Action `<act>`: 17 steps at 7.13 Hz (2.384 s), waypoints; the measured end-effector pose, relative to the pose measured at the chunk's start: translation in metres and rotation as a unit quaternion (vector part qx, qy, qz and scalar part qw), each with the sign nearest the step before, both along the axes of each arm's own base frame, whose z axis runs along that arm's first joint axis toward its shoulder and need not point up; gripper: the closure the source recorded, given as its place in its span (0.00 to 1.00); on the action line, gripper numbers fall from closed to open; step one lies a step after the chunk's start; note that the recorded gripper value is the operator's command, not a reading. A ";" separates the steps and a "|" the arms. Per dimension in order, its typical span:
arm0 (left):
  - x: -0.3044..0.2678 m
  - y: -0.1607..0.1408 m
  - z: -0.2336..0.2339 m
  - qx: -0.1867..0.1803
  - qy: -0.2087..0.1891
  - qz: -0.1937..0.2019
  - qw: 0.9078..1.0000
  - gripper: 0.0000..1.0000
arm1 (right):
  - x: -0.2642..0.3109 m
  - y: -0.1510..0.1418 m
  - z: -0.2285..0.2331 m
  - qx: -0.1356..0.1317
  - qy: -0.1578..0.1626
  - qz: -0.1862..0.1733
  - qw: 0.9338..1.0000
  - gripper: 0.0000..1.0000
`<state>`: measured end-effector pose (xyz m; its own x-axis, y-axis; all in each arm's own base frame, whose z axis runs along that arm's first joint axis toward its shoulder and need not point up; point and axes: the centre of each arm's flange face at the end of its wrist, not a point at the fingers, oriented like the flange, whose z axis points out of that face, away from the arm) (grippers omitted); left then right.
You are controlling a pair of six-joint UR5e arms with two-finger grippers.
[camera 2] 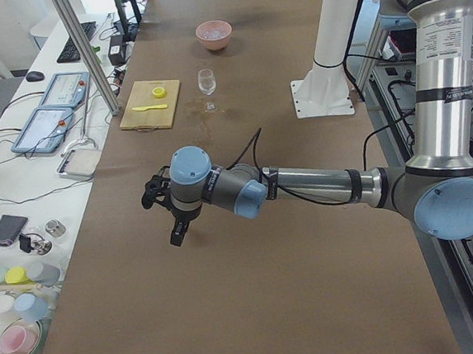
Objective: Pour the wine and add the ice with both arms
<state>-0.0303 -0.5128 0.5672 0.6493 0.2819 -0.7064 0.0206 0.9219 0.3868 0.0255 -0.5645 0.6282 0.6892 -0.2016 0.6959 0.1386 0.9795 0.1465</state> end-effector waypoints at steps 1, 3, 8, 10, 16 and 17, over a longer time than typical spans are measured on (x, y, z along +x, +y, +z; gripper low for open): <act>0.003 -0.002 -0.004 -0.005 0.021 -0.007 1.000 0.07 | 0.000 0.000 0.000 0.000 0.000 0.000 1.000 0.00; 0.010 -0.015 -0.002 0.021 0.042 -0.021 0.999 0.07 | 0.000 0.000 0.000 0.000 -0.001 0.000 1.000 0.00; 0.015 -0.009 0.050 0.093 0.075 -0.066 0.991 0.09 | -0.007 -0.001 -0.002 -0.002 -0.002 -0.003 1.000 0.00; 0.030 -0.006 0.052 0.122 0.069 -0.120 0.983 0.09 | -0.011 -0.002 -0.003 -0.004 -0.002 -0.004 1.000 0.00; 0.141 0.028 0.061 0.160 0.098 -0.225 0.956 0.03 | -0.019 -0.002 -0.021 0.003 -0.022 -0.003 1.000 0.00; 0.161 0.029 0.060 0.159 0.098 -0.240 0.952 0.03 | -0.019 -0.002 -0.023 0.003 -0.023 -0.002 1.000 0.00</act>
<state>0.1303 -0.4843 0.6269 0.6216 0.2058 -0.7558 0.5115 0.6242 0.5906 0.0067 -0.5668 0.6057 0.6552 -0.2084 0.7262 0.1356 0.9780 0.1584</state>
